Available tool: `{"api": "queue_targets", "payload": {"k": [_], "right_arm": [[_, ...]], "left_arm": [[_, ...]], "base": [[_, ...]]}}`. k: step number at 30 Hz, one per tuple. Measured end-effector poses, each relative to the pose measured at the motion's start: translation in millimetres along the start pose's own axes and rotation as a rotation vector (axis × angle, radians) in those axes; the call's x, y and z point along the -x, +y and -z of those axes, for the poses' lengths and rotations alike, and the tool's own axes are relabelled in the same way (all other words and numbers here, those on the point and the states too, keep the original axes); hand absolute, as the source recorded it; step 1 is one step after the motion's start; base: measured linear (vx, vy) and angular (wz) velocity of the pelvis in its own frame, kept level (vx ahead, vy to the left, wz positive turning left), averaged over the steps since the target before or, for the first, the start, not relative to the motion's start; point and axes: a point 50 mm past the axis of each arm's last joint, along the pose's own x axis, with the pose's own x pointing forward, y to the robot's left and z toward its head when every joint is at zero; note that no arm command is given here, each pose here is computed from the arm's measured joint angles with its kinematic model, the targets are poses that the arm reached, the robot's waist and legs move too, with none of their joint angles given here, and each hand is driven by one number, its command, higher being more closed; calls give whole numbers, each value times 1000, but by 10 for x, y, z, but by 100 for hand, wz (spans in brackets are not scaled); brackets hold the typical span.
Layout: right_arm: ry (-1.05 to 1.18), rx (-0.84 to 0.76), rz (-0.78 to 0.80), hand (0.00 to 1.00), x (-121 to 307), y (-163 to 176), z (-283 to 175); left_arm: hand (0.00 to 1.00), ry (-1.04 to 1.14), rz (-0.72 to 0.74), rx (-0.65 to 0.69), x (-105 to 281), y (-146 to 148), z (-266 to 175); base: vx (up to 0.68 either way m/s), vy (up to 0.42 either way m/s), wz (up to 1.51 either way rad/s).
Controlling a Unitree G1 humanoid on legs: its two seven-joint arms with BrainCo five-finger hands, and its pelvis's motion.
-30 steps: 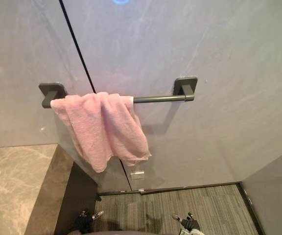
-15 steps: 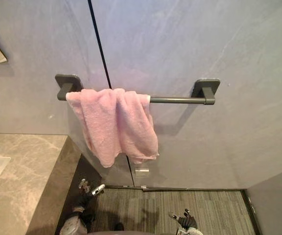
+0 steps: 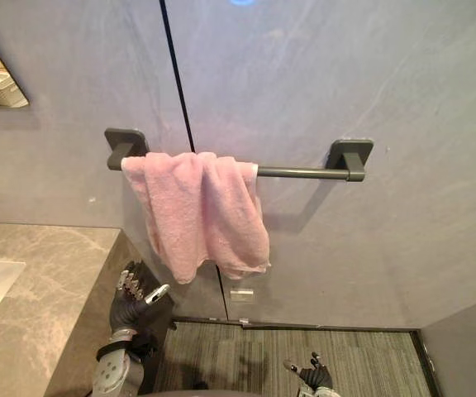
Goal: Organize washtable
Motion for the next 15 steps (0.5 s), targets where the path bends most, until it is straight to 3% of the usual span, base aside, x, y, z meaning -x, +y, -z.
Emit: {"api": "queue_targets", "payload": {"k": [8, 15], "right_arm": [[11, 23, -3, 0, 17, -19, 44], [10, 26, -4, 0, 14, -31, 39]], "left_arm": [[0, -65, -27, -46, -23, 17, -130], [0, -89, -125, -76, -50, 210, -181]], "base": [[-29, -12, -3], [-28, -13, -6]]}}
